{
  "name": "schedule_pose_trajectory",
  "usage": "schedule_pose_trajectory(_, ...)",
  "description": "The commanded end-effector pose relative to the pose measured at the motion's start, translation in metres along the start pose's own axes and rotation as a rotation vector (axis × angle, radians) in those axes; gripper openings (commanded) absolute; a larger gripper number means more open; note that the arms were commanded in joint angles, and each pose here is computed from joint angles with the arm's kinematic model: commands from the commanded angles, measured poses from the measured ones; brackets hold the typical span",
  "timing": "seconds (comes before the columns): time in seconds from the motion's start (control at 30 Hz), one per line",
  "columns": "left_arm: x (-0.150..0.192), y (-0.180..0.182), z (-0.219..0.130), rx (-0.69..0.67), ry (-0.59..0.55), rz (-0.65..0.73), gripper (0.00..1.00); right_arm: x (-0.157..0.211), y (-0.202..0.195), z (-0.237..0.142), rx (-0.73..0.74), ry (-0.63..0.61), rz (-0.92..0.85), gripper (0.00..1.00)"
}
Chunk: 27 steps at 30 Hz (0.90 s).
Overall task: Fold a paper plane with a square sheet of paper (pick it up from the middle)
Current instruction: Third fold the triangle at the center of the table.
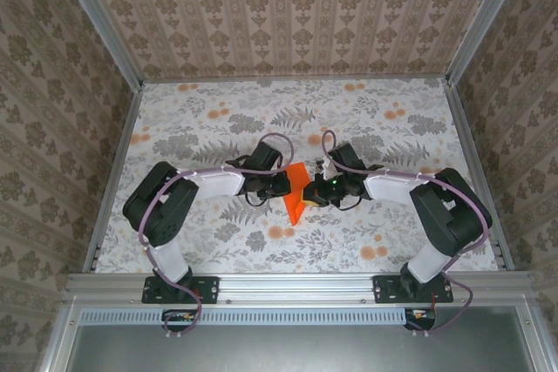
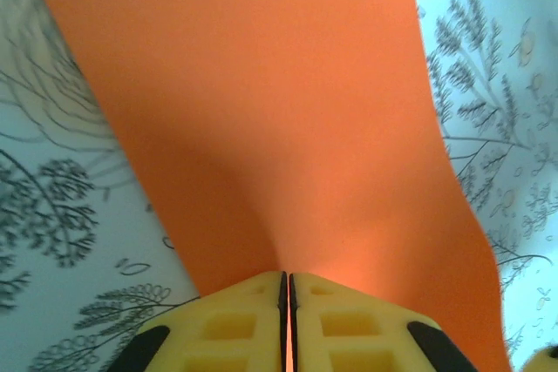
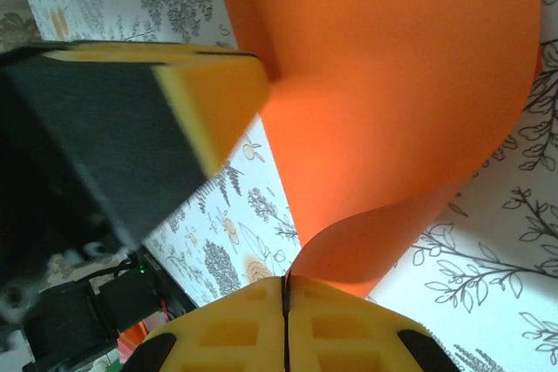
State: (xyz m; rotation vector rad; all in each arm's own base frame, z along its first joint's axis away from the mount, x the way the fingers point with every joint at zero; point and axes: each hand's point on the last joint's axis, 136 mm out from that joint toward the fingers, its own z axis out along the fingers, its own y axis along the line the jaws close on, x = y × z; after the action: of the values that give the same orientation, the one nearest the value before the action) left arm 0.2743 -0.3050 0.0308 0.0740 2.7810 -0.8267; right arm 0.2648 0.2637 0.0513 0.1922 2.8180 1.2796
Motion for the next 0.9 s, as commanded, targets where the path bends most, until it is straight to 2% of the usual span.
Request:
schedule_pose_trajectory(0.0,-0.017,-0.001,-0.017,0.017,-0.046,0.006,0.13,-0.006,0.004,0.003,0.003,-0.011,-0.007,0.08)
schedule_pose_trajectory(0.4,-0.011,0.012,0.007,-0.012,0.037,-0.007,0.07,-0.013,0.002,0.014,0.015,-0.011,0.006,0.08)
schedule_pose_trajectory(0.87,-0.002,0.027,0.014,-0.066,0.074,-0.021,0.04,-0.022,0.000,0.027,0.016,-0.020,0.017,0.08)
